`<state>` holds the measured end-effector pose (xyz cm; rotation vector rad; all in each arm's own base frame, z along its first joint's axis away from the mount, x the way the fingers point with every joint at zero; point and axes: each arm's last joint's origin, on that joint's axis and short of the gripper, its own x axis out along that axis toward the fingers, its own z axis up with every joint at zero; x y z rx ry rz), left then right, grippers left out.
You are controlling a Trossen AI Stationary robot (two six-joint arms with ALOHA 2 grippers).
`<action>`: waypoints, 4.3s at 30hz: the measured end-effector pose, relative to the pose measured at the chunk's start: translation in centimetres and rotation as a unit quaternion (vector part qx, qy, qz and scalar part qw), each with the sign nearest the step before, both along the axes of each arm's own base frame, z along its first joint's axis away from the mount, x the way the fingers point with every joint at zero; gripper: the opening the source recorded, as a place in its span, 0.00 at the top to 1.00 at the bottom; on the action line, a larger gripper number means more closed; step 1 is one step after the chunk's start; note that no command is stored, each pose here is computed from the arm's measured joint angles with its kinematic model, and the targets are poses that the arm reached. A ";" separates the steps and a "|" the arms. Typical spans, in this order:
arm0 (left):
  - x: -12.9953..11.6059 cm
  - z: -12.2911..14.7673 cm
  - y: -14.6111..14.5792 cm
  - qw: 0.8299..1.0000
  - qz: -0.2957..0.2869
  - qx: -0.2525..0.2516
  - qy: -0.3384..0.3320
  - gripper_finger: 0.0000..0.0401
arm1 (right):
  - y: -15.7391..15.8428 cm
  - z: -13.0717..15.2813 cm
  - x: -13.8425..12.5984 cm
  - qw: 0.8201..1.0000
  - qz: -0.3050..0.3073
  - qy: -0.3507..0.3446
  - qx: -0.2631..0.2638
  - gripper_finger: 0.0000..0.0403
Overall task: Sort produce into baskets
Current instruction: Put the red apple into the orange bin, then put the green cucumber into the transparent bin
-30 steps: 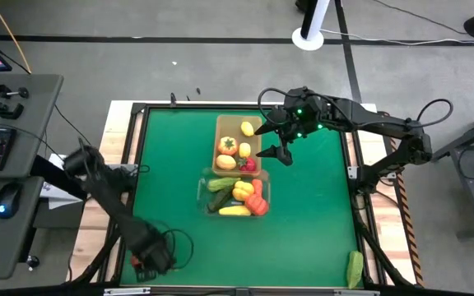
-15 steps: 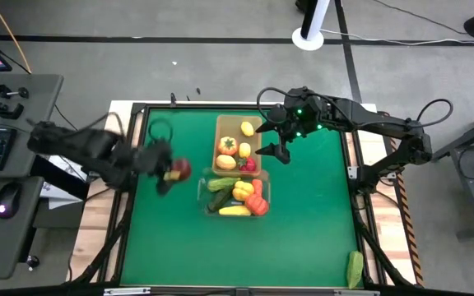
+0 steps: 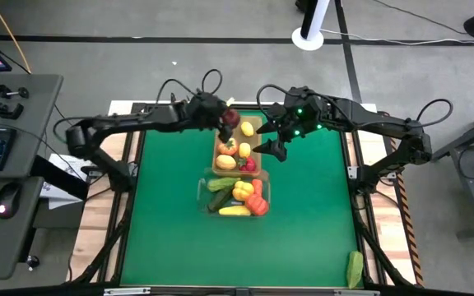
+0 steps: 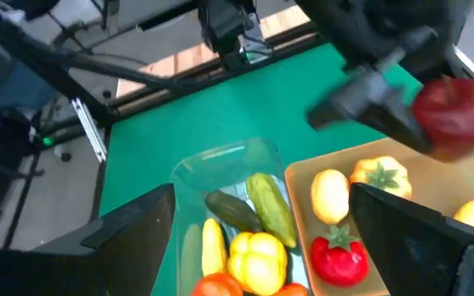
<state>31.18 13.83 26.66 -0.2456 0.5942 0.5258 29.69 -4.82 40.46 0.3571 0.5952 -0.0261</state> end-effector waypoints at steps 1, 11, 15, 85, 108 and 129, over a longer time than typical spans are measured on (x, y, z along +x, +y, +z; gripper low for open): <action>0.3 -0.5 0.6 1.000 0.007 -0.001 -0.003 0.32 | 0.0 0.1 0.1 1.000 -0.006 -0.005 0.004 0.12; 1.5 -4.1 2.3 0.998 0.042 -0.037 0.022 0.32 | -0.3 0.4 0.3 0.998 -0.051 -0.021 0.008 0.12; 1.5 -4.2 2.5 0.998 0.041 -0.038 0.019 0.31 | -0.3 0.4 0.3 0.998 -0.057 -0.020 0.017 0.12; -2.8 4.4 -5.0 0.994 -0.049 -0.084 -0.047 0.06 | 24.0 -24.7 -16.7 0.581 -0.272 0.686 0.343 0.12; -3.1 4.1 -5.1 0.995 -0.051 -0.083 -0.027 0.06 | 26.8 -26.4 -14.5 0.599 -0.222 0.692 0.337 0.12; -3.1 4.1 -5.1 0.995 -0.047 -0.087 -0.028 0.06 | 27.6 -26.0 -11.8 0.692 -0.072 0.682 0.226 0.12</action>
